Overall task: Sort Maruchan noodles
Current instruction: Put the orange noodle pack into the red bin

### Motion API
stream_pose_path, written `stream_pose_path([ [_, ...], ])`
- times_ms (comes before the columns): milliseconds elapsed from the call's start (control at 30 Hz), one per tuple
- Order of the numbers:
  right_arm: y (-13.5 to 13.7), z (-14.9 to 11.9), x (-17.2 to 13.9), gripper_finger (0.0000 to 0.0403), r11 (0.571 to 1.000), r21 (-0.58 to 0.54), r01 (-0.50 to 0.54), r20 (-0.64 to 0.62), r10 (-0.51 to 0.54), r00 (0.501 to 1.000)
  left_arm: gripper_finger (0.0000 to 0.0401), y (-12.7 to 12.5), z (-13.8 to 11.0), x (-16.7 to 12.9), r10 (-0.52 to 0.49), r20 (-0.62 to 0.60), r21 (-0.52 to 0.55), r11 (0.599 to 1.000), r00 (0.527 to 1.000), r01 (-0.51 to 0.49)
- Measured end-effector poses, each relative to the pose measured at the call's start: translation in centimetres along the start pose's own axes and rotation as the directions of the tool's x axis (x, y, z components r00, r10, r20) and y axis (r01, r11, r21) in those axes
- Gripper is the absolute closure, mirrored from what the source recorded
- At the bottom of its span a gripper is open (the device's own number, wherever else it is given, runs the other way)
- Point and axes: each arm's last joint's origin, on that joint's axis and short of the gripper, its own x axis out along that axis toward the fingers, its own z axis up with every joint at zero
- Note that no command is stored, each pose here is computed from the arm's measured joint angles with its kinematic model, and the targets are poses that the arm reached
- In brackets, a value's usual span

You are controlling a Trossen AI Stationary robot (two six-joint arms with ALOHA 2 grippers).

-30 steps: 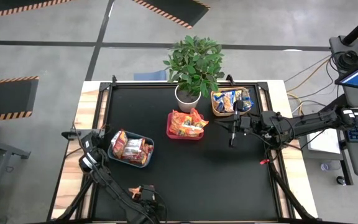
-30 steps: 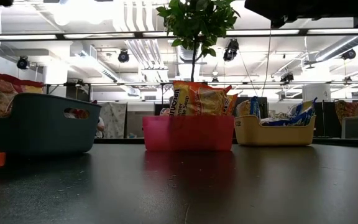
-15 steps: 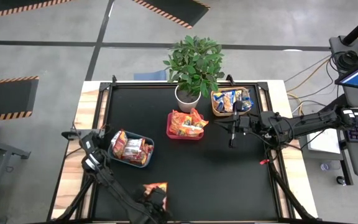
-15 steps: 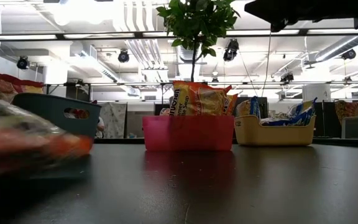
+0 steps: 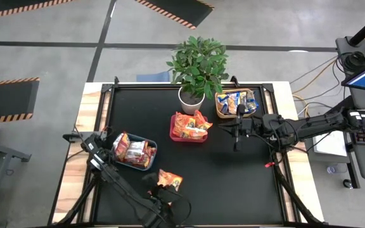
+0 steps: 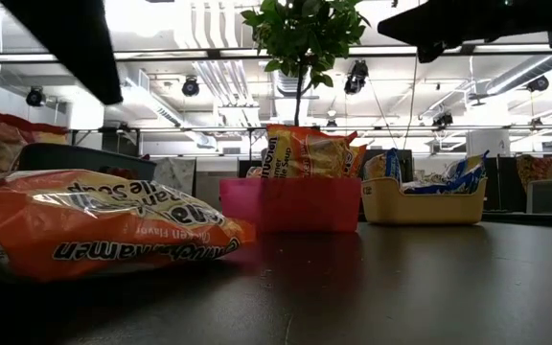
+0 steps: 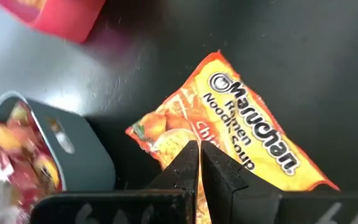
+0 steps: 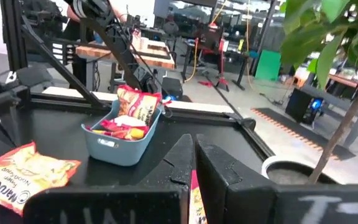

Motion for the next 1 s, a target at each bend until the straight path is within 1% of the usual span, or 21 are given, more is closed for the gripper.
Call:
stream_pose_path([
  [67, 0.0, -0.1, 0.0, 0.0394, 0.999, 0.035, -0.003, -0.013, 0.003, 1.000, 0.0401, 0.0, 0.1, -0.6, -0.013, 0.007, 0.049, 0.999, 1.000, 0.012],
  [133, 0.1, -0.2, 0.0, 0.0394, 0.995, 0.098, -0.026, -0.020, 0.029, 0.999, 0.0401, -0.1, -0.2, -1.4, -0.027, 0.005, 0.126, 0.992, 1.000, 0.026],
  [233, 0.3, 0.0, 0.0, 0.0394, 0.980, 0.171, -0.104, -0.022, 0.109, 0.994, 0.0401, -0.4, -2.0, -2.5, -0.034, -0.002, 0.220, 0.975, 0.999, 0.034],
  [300, 0.4, 0.5, 0.1, 0.0394, 0.964, 0.221, -0.145, -0.013, 0.152, 0.988, 0.0401, -0.7, -3.1, -2.9, -0.042, 0.005, 0.246, 0.969, 0.999, 0.040],
  [400, 0.6, 1.0, 0.1, 0.0394, 0.943, 0.278, -0.183, -0.003, 0.191, 0.982, 0.0401, -0.9, -4.2, -2.3, -0.019, 0.004, 0.256, 0.967, 1.000, 0.017],
  [500, 1.0, 1.1, 0.1, 0.0394, 0.935, 0.287, -0.207, -0.007, 0.218, 0.976, 0.0401, -0.9, -4.9, -1.2, 0.017, -0.004, 0.266, 0.964, 1.000, -0.015],
  [733, 1.7, 1.2, 0.0, 0.0394, 0.928, 0.286, -0.241, 0.001, 0.251, 0.968, 0.0401, -1.7, -5.3, 0.6, -0.043, 0.007, 0.304, 0.952, 0.999, 0.039],
  [900, 1.7, 1.1, 0.0, 0.0394, 0.929, 0.287, -0.235, -0.008, 0.247, 0.969, 0.0401, -0.7, -5.0, -0.1, -0.045, 0.014, 0.313, 0.949, 0.999, 0.038],
  [1000, 1.7, 1.0, 0.0, 0.0394, 0.929, 0.287, -0.234, -0.015, 0.248, 0.969, 0.0401, 0.6, -4.4, -1.3, -0.049, 0.086, 0.305, 0.952, 0.995, 0.021],
])
